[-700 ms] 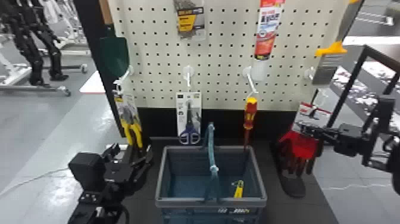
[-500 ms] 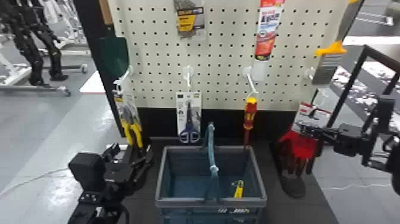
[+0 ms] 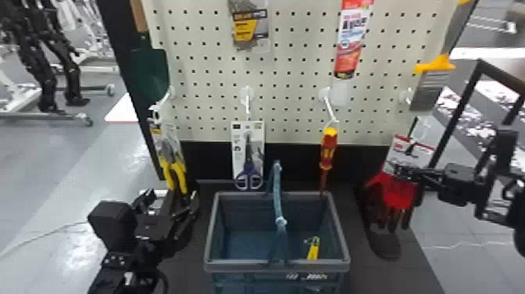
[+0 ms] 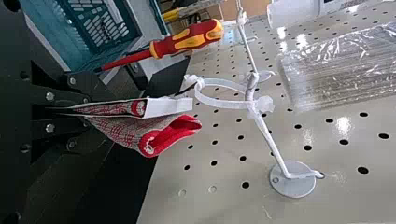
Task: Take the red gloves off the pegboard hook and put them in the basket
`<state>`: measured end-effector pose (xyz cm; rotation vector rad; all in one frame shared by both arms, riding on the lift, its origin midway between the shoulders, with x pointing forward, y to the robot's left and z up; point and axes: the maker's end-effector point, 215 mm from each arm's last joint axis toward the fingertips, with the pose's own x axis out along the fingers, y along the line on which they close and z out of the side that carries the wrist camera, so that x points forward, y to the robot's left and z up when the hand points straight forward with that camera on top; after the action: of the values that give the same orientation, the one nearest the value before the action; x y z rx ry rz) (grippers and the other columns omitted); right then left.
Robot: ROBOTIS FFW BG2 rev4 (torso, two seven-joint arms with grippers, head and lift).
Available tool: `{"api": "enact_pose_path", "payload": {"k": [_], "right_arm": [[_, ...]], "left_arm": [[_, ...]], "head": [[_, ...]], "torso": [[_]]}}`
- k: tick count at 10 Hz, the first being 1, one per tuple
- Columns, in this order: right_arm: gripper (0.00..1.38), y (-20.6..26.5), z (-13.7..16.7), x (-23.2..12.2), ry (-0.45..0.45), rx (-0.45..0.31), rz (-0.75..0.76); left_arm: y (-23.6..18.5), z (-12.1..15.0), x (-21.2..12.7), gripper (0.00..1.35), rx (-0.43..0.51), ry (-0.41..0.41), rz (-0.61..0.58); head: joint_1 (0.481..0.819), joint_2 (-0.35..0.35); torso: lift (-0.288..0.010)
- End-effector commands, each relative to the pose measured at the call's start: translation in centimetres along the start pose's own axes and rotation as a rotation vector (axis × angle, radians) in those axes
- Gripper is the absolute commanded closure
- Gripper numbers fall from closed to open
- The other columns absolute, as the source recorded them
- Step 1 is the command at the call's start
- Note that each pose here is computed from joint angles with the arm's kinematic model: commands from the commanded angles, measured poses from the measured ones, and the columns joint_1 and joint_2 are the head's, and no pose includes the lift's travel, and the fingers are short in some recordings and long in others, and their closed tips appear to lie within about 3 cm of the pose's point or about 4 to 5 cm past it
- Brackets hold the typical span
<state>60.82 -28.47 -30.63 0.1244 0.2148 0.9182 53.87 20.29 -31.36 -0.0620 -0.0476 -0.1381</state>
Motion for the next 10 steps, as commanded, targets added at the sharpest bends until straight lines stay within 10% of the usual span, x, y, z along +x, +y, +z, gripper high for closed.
{"api": "enact_pose_path", "payload": {"k": [1, 10], "right_arm": [[1.29, 0.0, 0.1, 0.0, 0.000, -0.001, 0.000], [1.29, 4.2, 1.6, -2.2, -0.027, -0.106, -0.030]], "left_arm": [[0.0, 0.0, 0.0, 0.32, 0.000, 0.000, 0.001], [0.0, -0.4, -0.4, 0.32, -0.003, 0.007, 0.000]], "head": [[0.549, 0.000], [0.549, 0.000]], "torso": [[-0.100], [-0.100]]}}
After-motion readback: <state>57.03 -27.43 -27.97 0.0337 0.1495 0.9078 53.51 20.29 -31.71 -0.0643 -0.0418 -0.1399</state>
